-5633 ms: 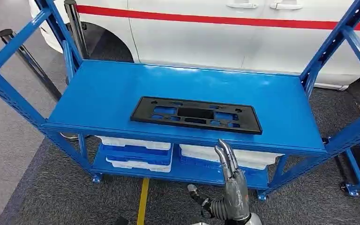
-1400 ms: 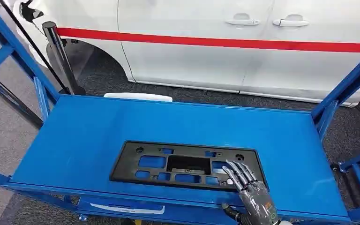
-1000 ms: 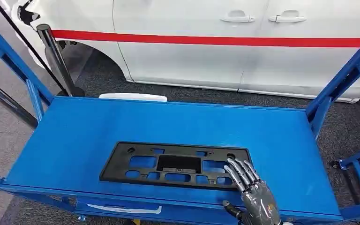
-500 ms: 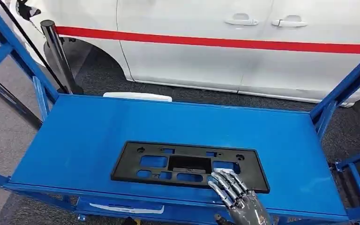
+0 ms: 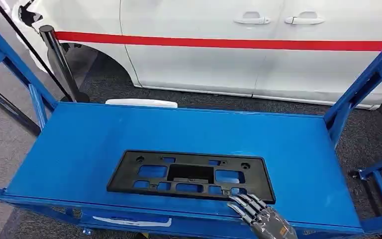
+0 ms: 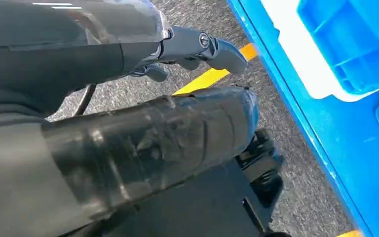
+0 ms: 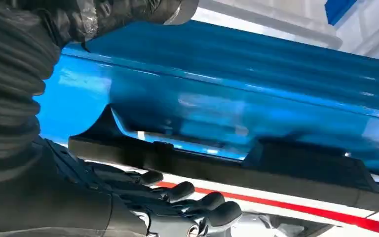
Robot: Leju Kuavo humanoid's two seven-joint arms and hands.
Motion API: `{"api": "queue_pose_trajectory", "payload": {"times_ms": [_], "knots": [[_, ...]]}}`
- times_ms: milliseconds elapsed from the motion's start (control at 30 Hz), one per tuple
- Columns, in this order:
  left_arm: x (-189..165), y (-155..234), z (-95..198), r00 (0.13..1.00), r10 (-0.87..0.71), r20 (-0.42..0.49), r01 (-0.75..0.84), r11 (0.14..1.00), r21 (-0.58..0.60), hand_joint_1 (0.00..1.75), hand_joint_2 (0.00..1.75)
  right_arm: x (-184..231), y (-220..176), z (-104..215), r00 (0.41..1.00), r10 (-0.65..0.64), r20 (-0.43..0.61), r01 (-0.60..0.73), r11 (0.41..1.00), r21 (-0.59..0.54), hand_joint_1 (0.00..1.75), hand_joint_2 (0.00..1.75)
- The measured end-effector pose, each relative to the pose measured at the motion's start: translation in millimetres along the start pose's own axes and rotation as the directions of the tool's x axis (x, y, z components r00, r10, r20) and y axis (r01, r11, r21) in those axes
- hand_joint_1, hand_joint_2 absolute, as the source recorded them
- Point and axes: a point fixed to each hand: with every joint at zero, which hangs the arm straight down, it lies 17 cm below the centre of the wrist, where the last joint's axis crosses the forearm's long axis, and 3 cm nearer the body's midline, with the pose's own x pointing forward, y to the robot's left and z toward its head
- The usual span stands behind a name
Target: Take the parts from the cabinet and place them on the table.
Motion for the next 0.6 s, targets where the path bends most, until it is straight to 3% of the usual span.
{"api": "queue_pose_trajectory", "payload": {"times_ms": [600], "knots": [[4.7,-1.2,-1.3,1.0,-0.015,0.008,0.015,1.0,-0.007,0.0,0.0,3.1,-19.8,-8.4,0.998,-0.013,0.054,0.016,0.999,-0.052,0.0,1.75]]}}
